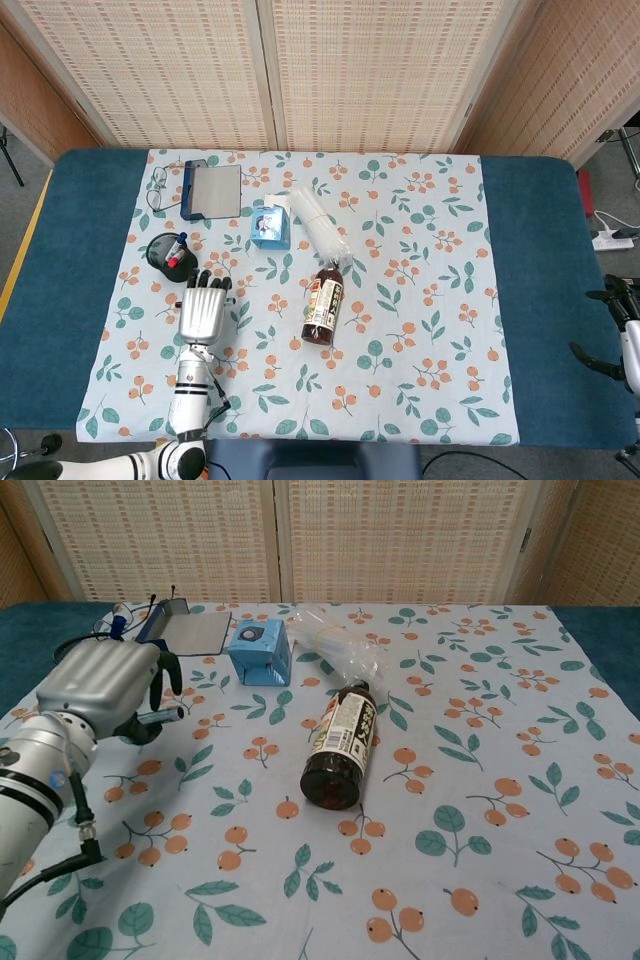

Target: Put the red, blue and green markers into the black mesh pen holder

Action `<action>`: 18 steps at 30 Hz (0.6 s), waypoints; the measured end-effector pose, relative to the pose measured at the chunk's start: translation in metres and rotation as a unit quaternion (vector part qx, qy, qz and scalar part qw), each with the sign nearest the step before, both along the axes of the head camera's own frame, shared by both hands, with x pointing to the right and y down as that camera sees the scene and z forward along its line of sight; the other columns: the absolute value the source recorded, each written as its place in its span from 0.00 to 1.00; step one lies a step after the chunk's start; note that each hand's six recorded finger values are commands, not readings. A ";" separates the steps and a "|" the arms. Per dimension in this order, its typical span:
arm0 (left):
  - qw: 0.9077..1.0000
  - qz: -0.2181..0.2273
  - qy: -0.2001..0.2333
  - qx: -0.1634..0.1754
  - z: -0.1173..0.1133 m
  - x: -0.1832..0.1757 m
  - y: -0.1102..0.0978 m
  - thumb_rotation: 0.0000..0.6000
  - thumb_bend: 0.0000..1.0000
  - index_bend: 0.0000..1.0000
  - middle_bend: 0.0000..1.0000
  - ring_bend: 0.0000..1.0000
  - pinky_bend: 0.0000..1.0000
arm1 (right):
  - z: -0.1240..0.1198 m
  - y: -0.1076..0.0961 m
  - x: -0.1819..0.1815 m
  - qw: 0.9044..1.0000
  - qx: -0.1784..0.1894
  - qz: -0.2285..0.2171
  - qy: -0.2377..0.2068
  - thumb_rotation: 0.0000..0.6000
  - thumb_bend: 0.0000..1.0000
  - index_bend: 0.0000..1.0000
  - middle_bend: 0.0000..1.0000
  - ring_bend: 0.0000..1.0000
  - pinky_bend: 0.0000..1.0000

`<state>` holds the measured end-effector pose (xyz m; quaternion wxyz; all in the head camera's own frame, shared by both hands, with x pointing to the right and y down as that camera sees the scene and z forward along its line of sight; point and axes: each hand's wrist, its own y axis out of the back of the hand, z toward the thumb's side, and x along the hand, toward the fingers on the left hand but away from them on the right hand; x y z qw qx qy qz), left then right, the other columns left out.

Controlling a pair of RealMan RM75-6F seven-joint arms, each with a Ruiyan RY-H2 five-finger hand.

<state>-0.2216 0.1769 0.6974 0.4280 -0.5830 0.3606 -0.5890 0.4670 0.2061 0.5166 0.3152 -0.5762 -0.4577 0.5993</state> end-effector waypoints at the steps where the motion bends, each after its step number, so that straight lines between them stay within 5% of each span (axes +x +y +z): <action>1: 1.000 0.000 0.007 0.006 -0.011 -0.002 -0.002 1.00 0.28 0.46 0.61 0.26 0.21 | 0.000 0.000 0.000 1.000 0.001 0.000 -0.001 1.00 0.10 0.28 0.08 0.23 0.18; 9: 0.996 -0.011 0.076 0.049 -0.103 -0.024 -0.027 1.00 0.28 0.46 0.62 0.26 0.21 | -0.002 0.000 -0.002 1.000 0.004 -0.002 -0.006 1.00 0.10 0.28 0.08 0.23 0.18; 13: 0.989 -0.028 0.121 0.076 -0.156 -0.044 -0.057 1.00 0.28 0.47 0.63 0.26 0.22 | -0.004 0.000 -0.002 1.000 0.007 -0.003 -0.008 1.00 0.10 0.28 0.08 0.23 0.18; 18: 0.975 -0.060 0.199 0.072 -0.166 -0.055 -0.087 1.00 0.28 0.48 0.62 0.29 0.25 | -0.007 0.000 -0.003 1.000 0.012 -0.003 -0.008 1.00 0.10 0.28 0.08 0.23 0.18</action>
